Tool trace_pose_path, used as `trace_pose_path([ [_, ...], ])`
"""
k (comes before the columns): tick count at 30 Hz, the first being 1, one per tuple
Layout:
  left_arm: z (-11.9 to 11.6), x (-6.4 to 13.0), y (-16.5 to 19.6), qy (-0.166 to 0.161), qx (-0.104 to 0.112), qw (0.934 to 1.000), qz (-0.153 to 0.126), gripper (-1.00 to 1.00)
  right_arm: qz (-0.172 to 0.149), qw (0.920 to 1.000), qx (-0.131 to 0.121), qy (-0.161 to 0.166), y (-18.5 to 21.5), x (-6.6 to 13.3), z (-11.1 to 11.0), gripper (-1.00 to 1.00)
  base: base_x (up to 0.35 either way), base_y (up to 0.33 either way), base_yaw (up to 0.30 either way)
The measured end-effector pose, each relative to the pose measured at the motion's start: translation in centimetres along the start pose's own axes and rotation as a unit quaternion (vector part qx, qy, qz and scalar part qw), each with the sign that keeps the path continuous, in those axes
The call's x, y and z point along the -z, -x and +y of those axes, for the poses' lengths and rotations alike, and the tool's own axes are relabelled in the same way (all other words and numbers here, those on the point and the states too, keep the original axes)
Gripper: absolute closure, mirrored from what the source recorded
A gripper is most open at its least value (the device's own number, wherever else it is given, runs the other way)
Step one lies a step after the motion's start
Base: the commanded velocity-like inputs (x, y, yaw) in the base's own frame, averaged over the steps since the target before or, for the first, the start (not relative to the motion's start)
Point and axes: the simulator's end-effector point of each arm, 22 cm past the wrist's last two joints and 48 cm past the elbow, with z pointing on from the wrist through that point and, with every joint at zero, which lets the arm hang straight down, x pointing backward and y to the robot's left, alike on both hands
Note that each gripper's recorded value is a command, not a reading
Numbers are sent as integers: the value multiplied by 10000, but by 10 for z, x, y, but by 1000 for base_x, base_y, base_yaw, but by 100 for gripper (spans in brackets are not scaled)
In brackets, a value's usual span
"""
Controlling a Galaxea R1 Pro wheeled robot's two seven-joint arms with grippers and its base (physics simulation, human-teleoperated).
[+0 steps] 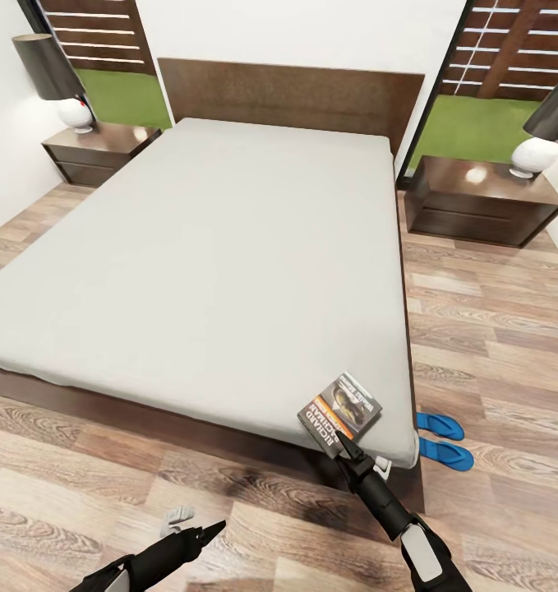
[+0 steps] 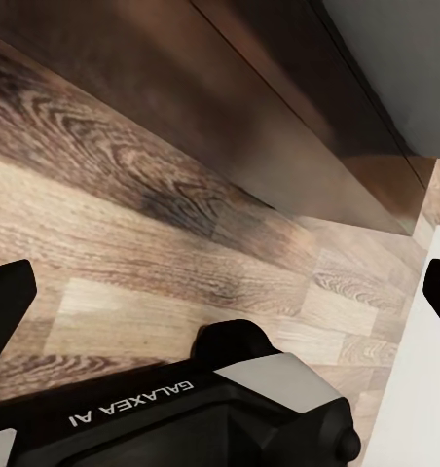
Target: In the bedroom, move the book from the bed onto either nightstand, and place the two sandals side by side next to the bed.
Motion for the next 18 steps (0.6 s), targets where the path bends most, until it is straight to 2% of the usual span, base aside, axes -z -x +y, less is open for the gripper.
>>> trace_pose_path([
  [2,0,0,0,-4,-1,10000,-1,-100,3,10000,-1,1,0,0,0,-100,0,0,0],
  [3,0,0,0,-5,-1,10000,-1,-100,4,10000,-1,1,0,0,0,100,0,0,0],
  [18,-1,0,0,-12,-4,10000,-3,-100,-1,10000,-10,-6,0,0,0,100,0,0,0],
])
